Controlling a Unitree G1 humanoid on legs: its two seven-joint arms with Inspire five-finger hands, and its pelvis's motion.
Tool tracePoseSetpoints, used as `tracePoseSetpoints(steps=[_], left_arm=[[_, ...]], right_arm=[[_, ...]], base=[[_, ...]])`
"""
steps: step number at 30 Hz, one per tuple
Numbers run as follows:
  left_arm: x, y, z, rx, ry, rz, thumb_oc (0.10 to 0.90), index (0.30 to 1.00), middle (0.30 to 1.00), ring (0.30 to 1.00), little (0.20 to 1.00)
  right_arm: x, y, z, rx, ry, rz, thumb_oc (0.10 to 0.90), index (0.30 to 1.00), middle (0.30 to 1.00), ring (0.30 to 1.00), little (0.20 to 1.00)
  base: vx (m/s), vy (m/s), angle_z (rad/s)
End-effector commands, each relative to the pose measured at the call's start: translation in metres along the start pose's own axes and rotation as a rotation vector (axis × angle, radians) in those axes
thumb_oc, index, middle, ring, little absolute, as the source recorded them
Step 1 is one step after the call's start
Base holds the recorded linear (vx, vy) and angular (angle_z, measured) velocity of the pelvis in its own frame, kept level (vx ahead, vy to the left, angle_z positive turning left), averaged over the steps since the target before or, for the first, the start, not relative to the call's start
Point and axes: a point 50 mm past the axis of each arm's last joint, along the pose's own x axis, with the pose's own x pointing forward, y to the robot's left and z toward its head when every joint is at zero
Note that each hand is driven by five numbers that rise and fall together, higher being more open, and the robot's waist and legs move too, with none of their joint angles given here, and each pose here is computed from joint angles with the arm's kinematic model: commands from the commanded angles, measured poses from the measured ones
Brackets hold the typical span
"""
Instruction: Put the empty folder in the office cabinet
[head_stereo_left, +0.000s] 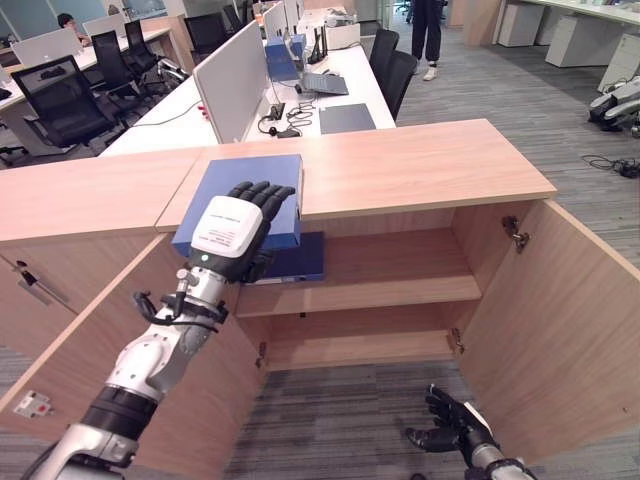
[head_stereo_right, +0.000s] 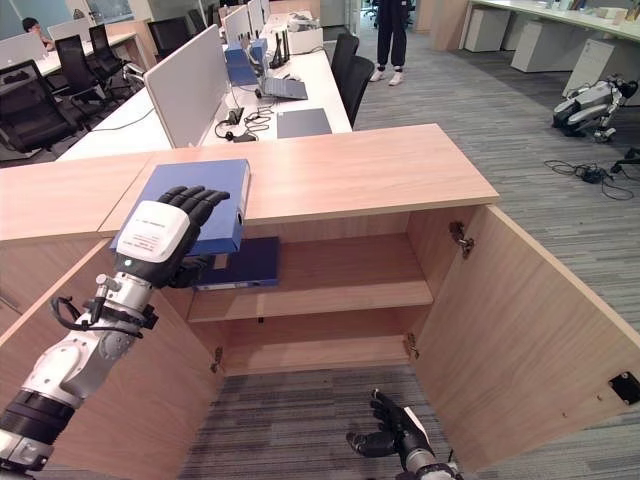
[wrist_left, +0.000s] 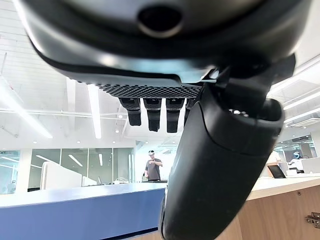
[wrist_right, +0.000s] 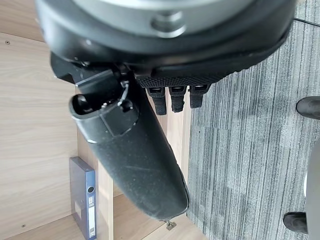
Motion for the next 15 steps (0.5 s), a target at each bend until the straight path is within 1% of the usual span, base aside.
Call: tracePoseSetpoints(steps=[1,15], left_arm=[[0.048,0.07,-0.015,0.149,-0.026,0.278,0.8,0.9,0.9,0.9,0.9],[0.058,0.063,-0.021,0.133,0.02,0.251,0.8,0.9,0.9,0.9,0.9]], right_arm=[[0.016,0.0,0.047,-0.007,-0.189,0.03,0.8,0.9,0.9,0.9,0.9],[0.015,-0.002,0.049,0.013,-0.202,0.017,0.8,0.9,0.9,0.9,0.9]], base=[[0.0,0.0,0.0],[0.0,0.0,0.0]])
